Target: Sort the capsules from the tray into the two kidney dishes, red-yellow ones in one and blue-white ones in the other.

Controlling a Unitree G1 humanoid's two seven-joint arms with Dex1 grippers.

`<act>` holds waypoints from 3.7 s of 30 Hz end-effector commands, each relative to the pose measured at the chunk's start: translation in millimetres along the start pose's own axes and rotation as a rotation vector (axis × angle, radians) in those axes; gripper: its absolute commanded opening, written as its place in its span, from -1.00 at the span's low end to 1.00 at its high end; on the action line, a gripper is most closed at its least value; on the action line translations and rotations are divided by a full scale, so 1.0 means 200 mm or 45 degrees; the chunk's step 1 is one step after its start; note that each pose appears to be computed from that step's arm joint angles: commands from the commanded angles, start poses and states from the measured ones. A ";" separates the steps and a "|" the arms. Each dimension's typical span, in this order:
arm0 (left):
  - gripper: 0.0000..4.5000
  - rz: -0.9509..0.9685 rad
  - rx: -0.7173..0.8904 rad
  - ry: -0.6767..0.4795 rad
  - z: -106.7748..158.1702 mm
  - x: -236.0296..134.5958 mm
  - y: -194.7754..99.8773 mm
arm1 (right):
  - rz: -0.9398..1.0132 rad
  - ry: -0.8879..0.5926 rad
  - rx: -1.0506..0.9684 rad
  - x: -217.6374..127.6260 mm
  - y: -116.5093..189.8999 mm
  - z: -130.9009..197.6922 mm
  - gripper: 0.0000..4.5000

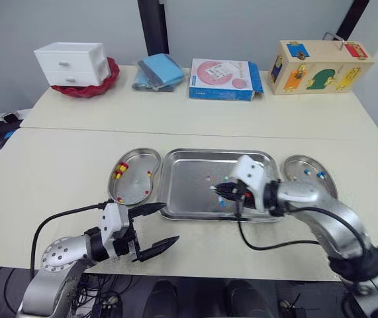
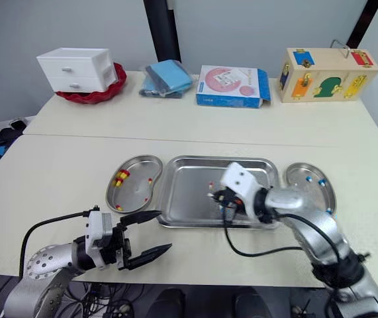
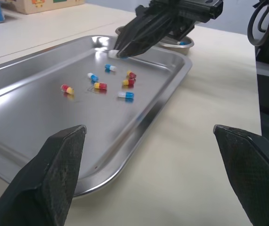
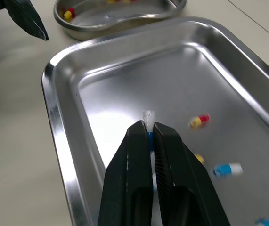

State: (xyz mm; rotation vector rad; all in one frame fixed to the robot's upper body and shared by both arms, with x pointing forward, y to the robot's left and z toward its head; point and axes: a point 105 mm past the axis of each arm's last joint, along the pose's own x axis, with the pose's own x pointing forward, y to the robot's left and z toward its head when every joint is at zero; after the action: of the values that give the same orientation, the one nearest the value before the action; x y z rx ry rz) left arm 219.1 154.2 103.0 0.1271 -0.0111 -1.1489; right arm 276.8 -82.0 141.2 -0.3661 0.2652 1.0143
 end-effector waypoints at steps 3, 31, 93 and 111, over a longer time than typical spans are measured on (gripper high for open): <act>1.00 -0.041 0.076 -0.086 0.05 0.00 0.01 | -0.204 -0.109 0.063 -0.26 -0.06 0.00 -1.00; 1.00 -0.084 0.128 -0.143 0.05 0.03 0.01 | -1.011 -0.094 0.456 -0.71 -0.41 -0.30 -0.42; 1.00 0.606 -0.121 0.506 -0.22 -0.66 0.11 | -0.274 0.067 0.109 -0.70 0.15 -0.43 0.99; 1.00 0.285 0.170 0.324 0.16 -0.06 0.29 | -0.322 -0.176 0.059 -0.47 0.19 -0.36 0.99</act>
State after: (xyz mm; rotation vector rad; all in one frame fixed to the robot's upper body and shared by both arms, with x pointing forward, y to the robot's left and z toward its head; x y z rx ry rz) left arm 261.7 195.2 138.8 0.3669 0.1237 -0.8891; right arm 192.7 -168.3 98.9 -0.2616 0.1530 0.7872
